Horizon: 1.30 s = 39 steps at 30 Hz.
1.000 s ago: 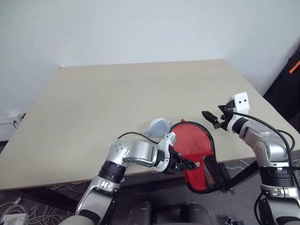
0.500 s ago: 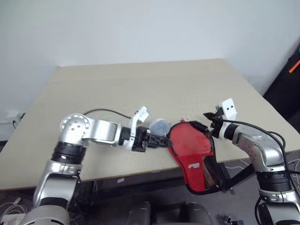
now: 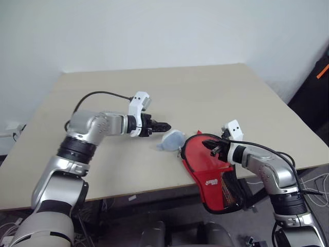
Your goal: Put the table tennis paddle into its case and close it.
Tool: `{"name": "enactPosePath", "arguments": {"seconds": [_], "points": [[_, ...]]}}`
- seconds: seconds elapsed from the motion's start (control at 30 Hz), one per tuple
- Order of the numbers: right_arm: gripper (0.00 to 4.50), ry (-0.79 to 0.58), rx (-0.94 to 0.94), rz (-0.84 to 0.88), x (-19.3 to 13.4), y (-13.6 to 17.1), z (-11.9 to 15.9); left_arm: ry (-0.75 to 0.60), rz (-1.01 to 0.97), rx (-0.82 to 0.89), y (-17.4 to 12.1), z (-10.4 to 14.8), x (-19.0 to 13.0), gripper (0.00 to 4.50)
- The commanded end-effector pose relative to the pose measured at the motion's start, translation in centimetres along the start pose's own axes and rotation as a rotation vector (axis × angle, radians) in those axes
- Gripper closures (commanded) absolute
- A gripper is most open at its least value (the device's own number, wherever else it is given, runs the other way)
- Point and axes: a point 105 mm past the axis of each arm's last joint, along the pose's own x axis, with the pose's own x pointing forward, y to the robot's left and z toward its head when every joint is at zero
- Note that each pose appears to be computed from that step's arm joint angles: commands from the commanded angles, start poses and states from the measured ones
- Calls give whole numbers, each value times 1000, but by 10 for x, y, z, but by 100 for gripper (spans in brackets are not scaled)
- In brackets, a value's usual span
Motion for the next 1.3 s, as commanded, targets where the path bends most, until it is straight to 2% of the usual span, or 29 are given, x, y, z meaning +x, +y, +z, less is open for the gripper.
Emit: {"name": "enactPosePath", "arguments": {"seconds": [0.03, 0.1, 0.2, 0.3, 0.33, 0.37, 0.5, 0.7, 0.9, 1.03, 1.3], "points": [[422, -24, -46, -25, 3, -1, 8, -47, -3, 162, 1, 16, 7, 107], [422, -20, -27, -23, 4, 1, 5, -12, -17, 223, 0, 7, 13, 107], [422, 5, -16, -32, 6, 1, -2, -11, -92, 213, -7, 2, 17, 107], [426, 14, -11, -45, 8, 1, -7, -1, -122, 194, -10, -2, 20, 49], [426, 15, -8, -47, 8, 1, -8, 3, -140, 194, -12, -4, 21, 15], [426, 15, -3, -50, 8, 1, -8, 6, -154, 196, -15, -5, 21, 3], [426, 19, 11, -54, 9, 1, -9, 48, -224, 193, -24, -13, 19, 3], [426, 38, -6, -58, 7, 0, -13, 114, -97, 298, -5, -26, 28, 3], [426, 101, -6, -38, 9, 3, -23, 108, -19, 341, 3, -23, 45, 3], [426, 111, -3, -39, 11, 3, -24, 97, 44, 305, 9, -15, 58, 3], [426, 175, -50, -55, 12, 5, -38, 105, 178, 355, 25, -5, 70, 251]]}}
